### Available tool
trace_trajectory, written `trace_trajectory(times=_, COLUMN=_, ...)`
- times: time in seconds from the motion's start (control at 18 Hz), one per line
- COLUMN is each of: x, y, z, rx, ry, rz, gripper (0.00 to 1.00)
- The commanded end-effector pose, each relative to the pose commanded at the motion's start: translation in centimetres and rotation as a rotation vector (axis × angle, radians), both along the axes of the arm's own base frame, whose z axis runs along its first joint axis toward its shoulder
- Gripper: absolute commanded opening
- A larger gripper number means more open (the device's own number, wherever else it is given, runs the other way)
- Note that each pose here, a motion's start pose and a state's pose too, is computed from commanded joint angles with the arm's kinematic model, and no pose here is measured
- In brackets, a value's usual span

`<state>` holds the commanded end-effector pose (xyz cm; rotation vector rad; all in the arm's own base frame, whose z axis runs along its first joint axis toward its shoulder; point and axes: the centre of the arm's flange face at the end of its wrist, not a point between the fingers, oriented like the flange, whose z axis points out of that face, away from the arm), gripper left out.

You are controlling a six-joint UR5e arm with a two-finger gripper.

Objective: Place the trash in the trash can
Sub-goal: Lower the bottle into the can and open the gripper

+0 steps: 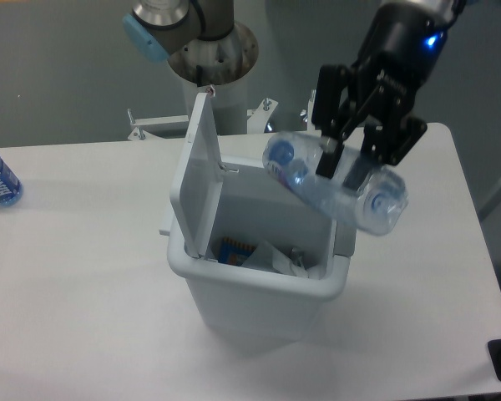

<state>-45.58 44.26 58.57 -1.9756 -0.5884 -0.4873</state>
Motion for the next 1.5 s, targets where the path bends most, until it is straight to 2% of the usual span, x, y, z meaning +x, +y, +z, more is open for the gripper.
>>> trace_trajectory(times=0.39, x=0.3, y=2.4, z=-3.9, rx=-0.016, ry=0.009, rz=-0.047, gripper=0.45)
trace_trajectory(times=0.44, x=0.6, y=2.3, z=-4.7, rx=-0.019, ry=0.017, rz=-0.059, gripper=0.50)
trace_trajectory(times=0.56, x=0.8, y=2.3, z=-5.0, rx=-0.020, ry=0.025, rz=-0.068, gripper=0.53)
trace_trajectory(times=0.67, x=0.8, y=2.3, z=-5.5, rx=-0.021, ry=0.037, rz=-0.078, gripper=0.64)
trace_trajectory(times=0.89, x=1.1, y=2.1, z=-6.5, rx=-0.025, ry=0.057, rz=-0.097, gripper=0.77)
trace_trajectory(times=1.11, x=1.2, y=1.9, z=-6.3, rx=-0.024, ry=0.058, rz=-0.096, gripper=1.00)
trace_trajectory(times=1.33, x=0.8, y=1.5, z=-6.2, rx=-0.024, ry=0.057, rz=-0.086, gripper=1.00)
trace_trajectory(times=1.5, x=-0.8, y=-0.2, z=-5.9, rx=-0.022, ry=0.064, rz=-0.051, gripper=1.00)
